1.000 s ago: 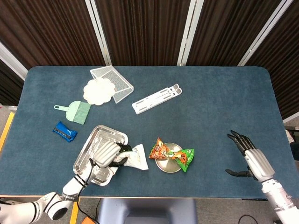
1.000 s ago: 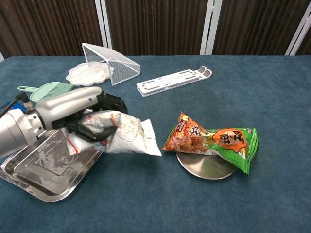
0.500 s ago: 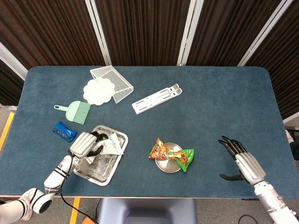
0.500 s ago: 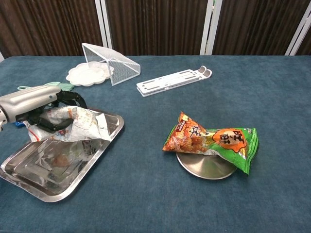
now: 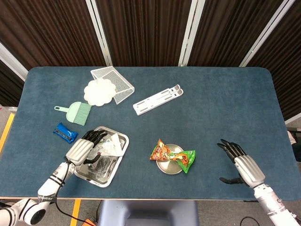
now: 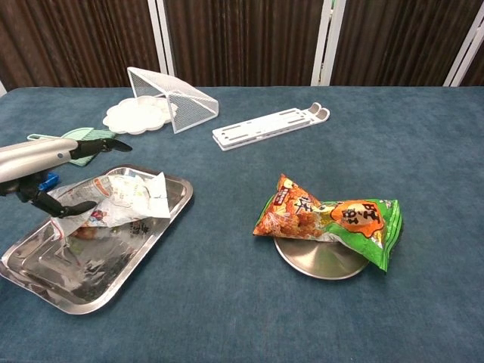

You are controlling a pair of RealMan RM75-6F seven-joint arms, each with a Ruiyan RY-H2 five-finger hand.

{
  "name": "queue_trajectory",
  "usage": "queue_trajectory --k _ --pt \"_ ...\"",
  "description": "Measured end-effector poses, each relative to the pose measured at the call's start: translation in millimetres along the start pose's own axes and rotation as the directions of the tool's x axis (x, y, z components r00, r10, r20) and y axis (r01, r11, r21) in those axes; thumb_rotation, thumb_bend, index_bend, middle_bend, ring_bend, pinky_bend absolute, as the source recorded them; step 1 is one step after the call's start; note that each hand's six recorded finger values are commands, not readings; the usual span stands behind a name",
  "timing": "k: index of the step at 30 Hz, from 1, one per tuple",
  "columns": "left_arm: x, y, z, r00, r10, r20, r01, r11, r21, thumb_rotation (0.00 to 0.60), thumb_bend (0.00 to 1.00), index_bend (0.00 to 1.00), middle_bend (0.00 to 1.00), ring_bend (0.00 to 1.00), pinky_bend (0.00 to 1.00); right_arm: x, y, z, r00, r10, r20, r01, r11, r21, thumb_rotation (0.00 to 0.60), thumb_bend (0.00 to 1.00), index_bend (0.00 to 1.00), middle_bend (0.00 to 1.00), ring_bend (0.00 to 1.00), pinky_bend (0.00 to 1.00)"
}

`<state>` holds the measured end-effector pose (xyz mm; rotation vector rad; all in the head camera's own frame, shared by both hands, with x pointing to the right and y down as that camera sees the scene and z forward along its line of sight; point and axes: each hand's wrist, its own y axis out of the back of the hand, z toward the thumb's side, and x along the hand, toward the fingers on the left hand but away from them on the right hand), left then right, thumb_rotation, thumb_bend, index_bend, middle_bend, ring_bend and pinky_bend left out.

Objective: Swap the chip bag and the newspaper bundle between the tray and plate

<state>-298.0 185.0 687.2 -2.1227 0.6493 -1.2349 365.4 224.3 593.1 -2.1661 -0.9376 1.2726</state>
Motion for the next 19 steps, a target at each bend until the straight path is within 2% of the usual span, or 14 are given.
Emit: queue_trajectory --k 4,9,12,15,19 --pt "-29 11 2 1.0 0.013 -0.009 -0.013 1.0 0.027 0.6 0.41 0.0 0.0 0.0 0.01 4 3 1 1.0 -0.009 -0.007 0.009 1.0 0.02 0.6 0.04 0.0 0.0 0.0 0.0" --pt "-73 19 -14 0.992 0.095 -0.083 -0.091 0.994 0.056 0.6 0.41 0.0 0.0 0.0 0.0 14 8 3 0.998 -0.058 -0.005 0.059 0.994 0.089 0.6 0.04 0.0 0.0 0.0 0.0" --pt "-110 19 -27 0.971 0.171 -0.164 -0.158 0.983 0.09 0.6 0.42 0.0 0.0 0.0 0.0 23 8 5 0.995 -0.095 0.005 0.094 0.985 0.145 0.6 0.04 0.0 0.0 0.0 0.0" --pt "-147 18 -39 0.94 0.227 -0.255 -0.197 0.971 0.138 0.6 0.43 0.0 0.0 0.0 0.0 30 7 6 0.991 -0.133 0.017 0.126 0.968 0.215 0.6 0.04 0.0 0.0 0.0 0.0" --pt "-157 22 -49 0.928 0.252 -0.276 -0.211 0.963 0.169 0.6 0.42 0.0 0.0 0.0 0.0 34 4 9 0.979 -0.198 0.038 0.179 0.938 0.296 0.6 0.04 0.0 0.0 0.0 0.0"
